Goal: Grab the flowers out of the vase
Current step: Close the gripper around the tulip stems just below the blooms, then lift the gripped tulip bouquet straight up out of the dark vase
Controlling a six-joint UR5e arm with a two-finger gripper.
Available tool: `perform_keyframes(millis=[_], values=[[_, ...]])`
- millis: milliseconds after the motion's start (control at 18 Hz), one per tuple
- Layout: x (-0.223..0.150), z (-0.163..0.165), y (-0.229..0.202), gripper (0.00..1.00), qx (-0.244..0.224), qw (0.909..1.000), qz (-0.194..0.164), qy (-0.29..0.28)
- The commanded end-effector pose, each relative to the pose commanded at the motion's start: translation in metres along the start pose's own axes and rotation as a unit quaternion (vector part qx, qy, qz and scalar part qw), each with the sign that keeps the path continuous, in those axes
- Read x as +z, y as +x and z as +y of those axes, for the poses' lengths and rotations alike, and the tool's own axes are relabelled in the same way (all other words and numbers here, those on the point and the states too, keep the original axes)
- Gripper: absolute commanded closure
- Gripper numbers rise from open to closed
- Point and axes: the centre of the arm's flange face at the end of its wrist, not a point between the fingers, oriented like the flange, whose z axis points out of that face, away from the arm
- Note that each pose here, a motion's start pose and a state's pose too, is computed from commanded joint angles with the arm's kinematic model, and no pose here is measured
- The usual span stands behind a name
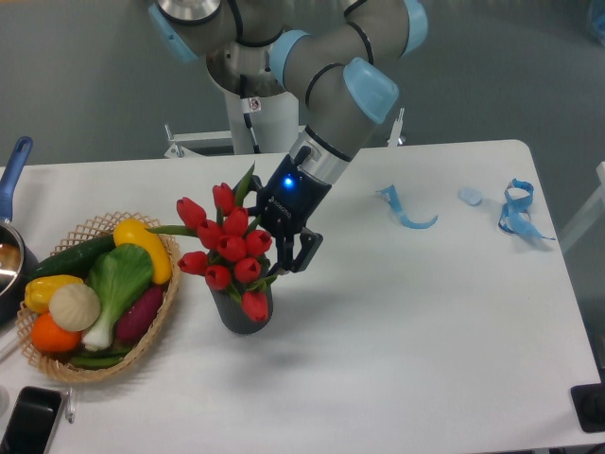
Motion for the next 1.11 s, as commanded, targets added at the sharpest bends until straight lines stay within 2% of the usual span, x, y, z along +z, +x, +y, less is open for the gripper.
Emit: perform_keyframes(millis=[111,167,222,278,389,667,833,1111], values=[[0.0000,-0.0010,0.0007,0.00,0.000,1.0000,0.000,0.000],[-0.0005,-0.0016,0.0010,0.06,0.000,1.0000,0.000,0.000],[-0.0010,-0.0011,0.0010,0.20,-0.001,1.0000,-0.002,-0.005],[-0.0011,-0.0001,0.0011,0.28,0.000,0.9999,-0.005,-0.015],[0.0012,-0.0009,0.0024,0.31,0.003,0.9997,-0.006,-0.024],[0.0012,-0.0019,0.0031,0.57,0.004,0.9997,-0.006,-0.024],[-0.0002,-0.0036,0.0033,0.63,0.005,0.9997,-0.007,-0.024],[-0.0024,-0.0050,0.0045,0.64,0.004,0.9997,-0.008,-0.022]])
